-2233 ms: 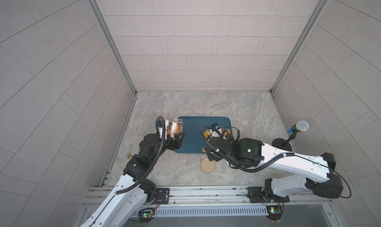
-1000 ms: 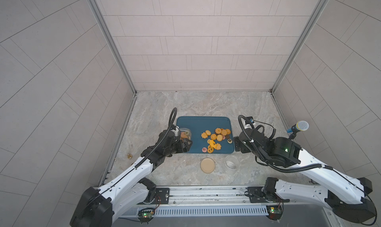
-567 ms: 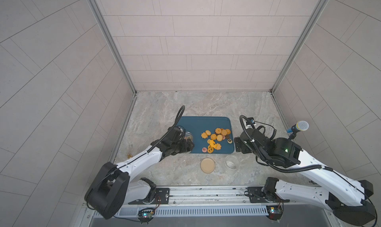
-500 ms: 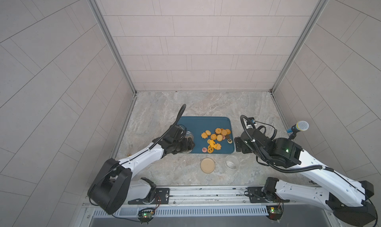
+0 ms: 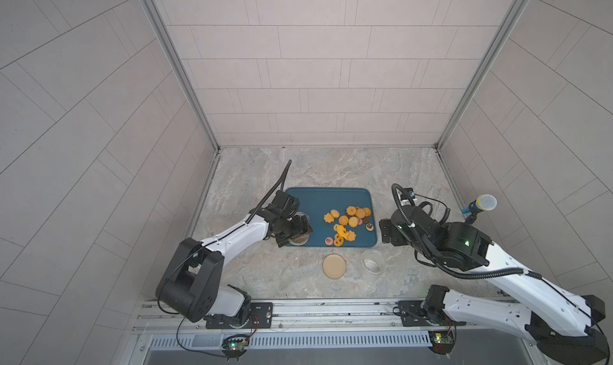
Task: Pour the cookies out of the jar
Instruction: Pour the cookies in the jar onto the tray.
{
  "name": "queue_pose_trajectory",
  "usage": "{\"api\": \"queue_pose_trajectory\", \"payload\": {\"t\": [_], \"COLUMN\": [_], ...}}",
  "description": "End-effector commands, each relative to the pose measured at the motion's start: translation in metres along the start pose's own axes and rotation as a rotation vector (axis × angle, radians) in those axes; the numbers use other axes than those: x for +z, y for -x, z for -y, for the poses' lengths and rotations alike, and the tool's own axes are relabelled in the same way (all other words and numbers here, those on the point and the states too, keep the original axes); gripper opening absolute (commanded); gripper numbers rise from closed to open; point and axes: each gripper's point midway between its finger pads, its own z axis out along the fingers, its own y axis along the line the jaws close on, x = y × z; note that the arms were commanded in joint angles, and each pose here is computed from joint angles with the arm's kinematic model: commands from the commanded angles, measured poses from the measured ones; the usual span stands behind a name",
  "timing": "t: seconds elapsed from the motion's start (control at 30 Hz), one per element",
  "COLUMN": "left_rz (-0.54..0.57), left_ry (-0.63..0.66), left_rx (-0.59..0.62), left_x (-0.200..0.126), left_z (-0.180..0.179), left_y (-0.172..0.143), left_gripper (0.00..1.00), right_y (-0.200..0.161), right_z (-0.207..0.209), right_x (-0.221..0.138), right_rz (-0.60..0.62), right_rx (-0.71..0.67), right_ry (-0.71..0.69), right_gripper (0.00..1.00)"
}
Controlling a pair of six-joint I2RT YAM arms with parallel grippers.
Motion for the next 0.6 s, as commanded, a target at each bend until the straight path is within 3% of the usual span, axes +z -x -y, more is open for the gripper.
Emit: {"api": "queue_pose_trajectory", "payload": {"t": [0.0, 0.17, 0.23, 0.33, 0.43, 0.57], "left_rz": [0.018, -0.068, -0.065, -0.022, -0.069, 0.065], "left_ry": [-0.065, -0.219, -0.271, -0.211, -0.298, -0.234], "left_rx": [-0.027, -0.21, -0.239, -0.25, -0.302, -0.292], "left_x": [-0.02, -0.013, -0.018, -0.018, -0.022, -0.039], "left_z": [0.024, 0.041, 0.053, 0.04, 0.05, 0.038], "left_y": [0.009, 0.015, 0.019, 0.031, 0.033, 0.046], "left_gripper": [0.0, 0.0, 0.0, 0.0, 0.0, 0.0], "right_y": [0.005, 0.009, 0.01, 0.008, 0.009, 0.009], "right_z": [0.004, 0.004, 0.007, 0.008, 0.008, 0.01], "right_x": [-0.006, -0.01, -0.011, -0.01, -0.011, -0.012], "right_rz": [0.011, 0.014, 0.016, 0.01, 0.008, 0.011], "right_rx": [0.011, 0.014, 0.013, 0.01, 0.014, 0.013], "right_ry": [-0.011, -0.01, -0.017, -0.028, -0.024, -0.029], "right_gripper": [0.97, 0.96, 0.96, 0.96, 0.96, 0.96]}}
